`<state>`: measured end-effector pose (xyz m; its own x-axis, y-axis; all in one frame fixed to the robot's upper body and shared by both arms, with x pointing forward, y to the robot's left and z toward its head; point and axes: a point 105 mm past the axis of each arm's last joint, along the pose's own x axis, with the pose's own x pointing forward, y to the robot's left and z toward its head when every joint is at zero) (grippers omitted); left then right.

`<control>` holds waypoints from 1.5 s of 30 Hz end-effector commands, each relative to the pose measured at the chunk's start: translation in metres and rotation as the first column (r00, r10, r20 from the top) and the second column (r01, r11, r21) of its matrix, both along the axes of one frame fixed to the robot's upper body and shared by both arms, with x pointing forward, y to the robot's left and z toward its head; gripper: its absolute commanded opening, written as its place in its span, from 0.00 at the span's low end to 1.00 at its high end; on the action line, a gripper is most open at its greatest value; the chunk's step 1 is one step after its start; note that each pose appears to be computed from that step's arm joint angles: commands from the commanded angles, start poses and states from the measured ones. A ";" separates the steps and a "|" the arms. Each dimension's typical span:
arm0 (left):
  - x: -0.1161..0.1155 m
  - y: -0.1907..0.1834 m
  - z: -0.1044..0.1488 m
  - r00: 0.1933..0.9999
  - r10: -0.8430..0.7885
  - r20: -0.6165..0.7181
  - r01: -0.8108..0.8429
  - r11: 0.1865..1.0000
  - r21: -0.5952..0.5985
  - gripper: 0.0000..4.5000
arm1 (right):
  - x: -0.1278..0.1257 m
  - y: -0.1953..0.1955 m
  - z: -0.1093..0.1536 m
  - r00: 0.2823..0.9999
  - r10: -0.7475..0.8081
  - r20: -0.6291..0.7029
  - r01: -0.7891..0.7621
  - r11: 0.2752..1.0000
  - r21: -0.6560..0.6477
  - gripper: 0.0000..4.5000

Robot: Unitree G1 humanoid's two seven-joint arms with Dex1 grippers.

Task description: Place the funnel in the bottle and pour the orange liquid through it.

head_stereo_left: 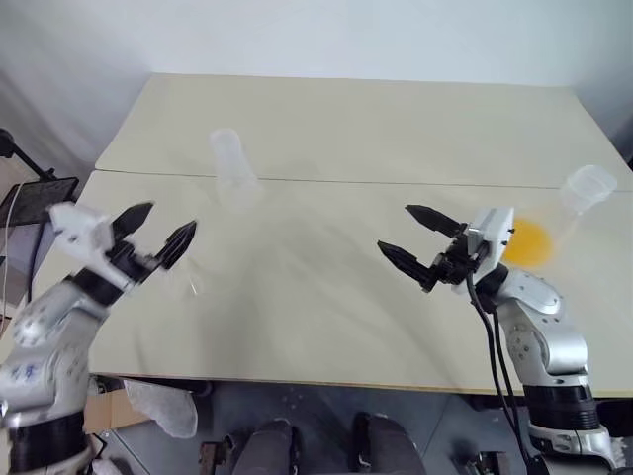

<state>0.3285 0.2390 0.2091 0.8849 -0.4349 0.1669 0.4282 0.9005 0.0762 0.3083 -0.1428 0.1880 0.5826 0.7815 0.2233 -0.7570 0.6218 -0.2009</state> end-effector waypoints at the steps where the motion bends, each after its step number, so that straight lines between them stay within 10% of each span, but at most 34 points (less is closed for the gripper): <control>1: 0.032 -0.001 0.001 0.998 0.056 -0.041 -0.056 0.998 0.012 1.00 | -0.009 0.000 0.010 0.999 0.001 0.046 -0.001 1.000 -0.003 0.99; 13: 0.109 -0.021 0.024 0.993 0.115 0.004 -0.115 0.993 -0.012 1.00 | -0.017 -0.002 0.016 0.997 -0.043 0.062 0.042 0.999 0.013 0.99; 32: 0.139 -0.052 0.035 0.999 0.041 -0.008 -0.041 0.998 -0.039 1.00 | -0.019 0.000 0.020 0.992 -0.097 0.078 0.093 0.994 0.051 0.99; 40: 0.140 -0.056 0.027 0.999 0.021 -0.042 -0.021 1.000 -0.022 0.55 | -0.019 0.000 0.024 0.989 -0.115 0.088 0.110 0.992 0.058 1.00; 45: 0.132 -0.071 0.049 0.993 -0.093 0.073 0.095 0.995 -0.032 0.54 | -0.021 0.000 0.025 0.989 -0.120 0.091 0.115 0.992 0.055 1.00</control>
<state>0.4648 0.1757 0.2261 0.8753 -0.4642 0.1359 0.4653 0.8848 0.0254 0.2948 -0.1440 0.1991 0.6616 0.6975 0.2753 -0.6701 0.7147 -0.2006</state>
